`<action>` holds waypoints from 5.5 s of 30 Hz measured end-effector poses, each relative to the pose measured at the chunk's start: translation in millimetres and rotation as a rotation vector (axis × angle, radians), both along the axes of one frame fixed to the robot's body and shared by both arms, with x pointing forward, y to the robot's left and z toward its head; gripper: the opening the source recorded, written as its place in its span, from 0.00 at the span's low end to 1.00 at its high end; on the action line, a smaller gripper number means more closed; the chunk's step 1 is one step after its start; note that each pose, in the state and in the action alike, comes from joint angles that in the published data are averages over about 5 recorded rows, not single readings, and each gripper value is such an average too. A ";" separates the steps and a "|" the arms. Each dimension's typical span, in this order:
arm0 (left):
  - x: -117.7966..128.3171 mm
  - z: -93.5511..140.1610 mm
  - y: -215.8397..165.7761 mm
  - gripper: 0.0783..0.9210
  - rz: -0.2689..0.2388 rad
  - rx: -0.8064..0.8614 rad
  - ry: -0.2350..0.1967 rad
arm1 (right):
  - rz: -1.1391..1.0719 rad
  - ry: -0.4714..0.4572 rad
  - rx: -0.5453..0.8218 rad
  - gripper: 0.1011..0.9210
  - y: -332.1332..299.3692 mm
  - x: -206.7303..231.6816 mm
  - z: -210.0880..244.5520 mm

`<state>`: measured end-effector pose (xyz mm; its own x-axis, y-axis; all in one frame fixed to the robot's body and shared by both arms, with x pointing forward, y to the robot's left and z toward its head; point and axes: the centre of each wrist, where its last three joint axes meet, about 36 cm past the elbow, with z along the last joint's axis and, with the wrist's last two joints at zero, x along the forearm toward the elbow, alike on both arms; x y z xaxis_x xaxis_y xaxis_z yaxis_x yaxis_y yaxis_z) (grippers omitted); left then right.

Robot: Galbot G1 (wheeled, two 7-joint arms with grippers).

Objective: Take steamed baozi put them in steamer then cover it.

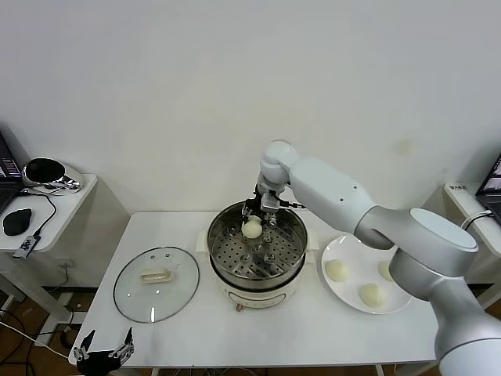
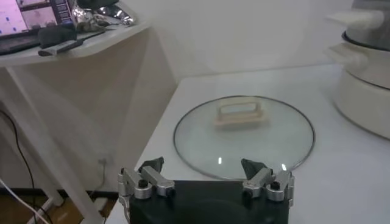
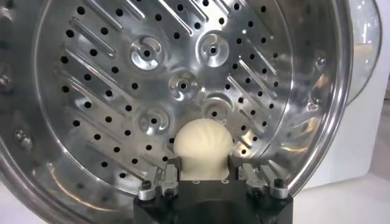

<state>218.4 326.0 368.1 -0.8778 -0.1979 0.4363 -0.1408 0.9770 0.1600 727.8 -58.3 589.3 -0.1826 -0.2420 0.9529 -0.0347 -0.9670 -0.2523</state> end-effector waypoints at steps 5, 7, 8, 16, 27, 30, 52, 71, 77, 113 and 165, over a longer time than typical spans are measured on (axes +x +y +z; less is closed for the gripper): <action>0.9 -0.5 0.6 0.88 0.000 0.000 0.000 | -0.007 0.008 0.006 0.65 -3.7 0.9 2.6; 0.9 -0.6 0.5 0.88 -0.001 -0.001 0.001 | -0.011 0.011 0.009 0.72 -5.4 1.0 6.0; 1.1 -0.7 0.5 0.88 -0.002 -0.002 0.001 | -0.013 0.013 0.010 0.76 -6.2 1.0 7.8; 3.3 0.9 0.2 0.88 -0.003 -0.009 -0.002 | -0.048 0.050 0.033 0.88 -17.9 0.7 33.0; 12.2 8.8 0.1 0.88 -0.023 -0.021 -0.023 | -0.223 0.110 0.122 0.88 -81.0 -13.2 119.5; 14.1 11.4 -1.1 0.88 -0.034 -0.024 -0.030 | -0.327 0.126 0.132 0.88 -108.4 -22.4 139.6; 16.2 18.6 -5.7 0.88 -0.076 -0.027 -0.043 | -1.338 0.262 0.095 0.88 -280.7 -105.7 122.4; 13.7 13.4 -7.2 0.88 -0.084 -0.036 -0.024 | -1.446 0.256 0.156 0.88 -282.7 -106.7 -12.3; 15.5 8.4 -5.5 0.88 -0.081 -0.035 -0.014 | -1.436 0.271 0.154 0.88 -273.3 -101.9 -51.0; 17.7 -8.2 -0.7 0.88 -0.065 -0.036 0.022 | -1.375 0.279 0.164 0.81 -256.3 -86.7 -139.8; 33.1 36.7 -7.2 0.88 -0.100 -0.032 -0.119 | -1.290 0.292 0.091 0.62 -104.7 -49.6 137.5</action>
<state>251.5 318.8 404.7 -0.9383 -0.0952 0.3324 -0.0592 0.9914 0.1169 678.2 -163.0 726.8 -0.1213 -0.1154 0.9859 -0.9736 -0.1797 -0.1408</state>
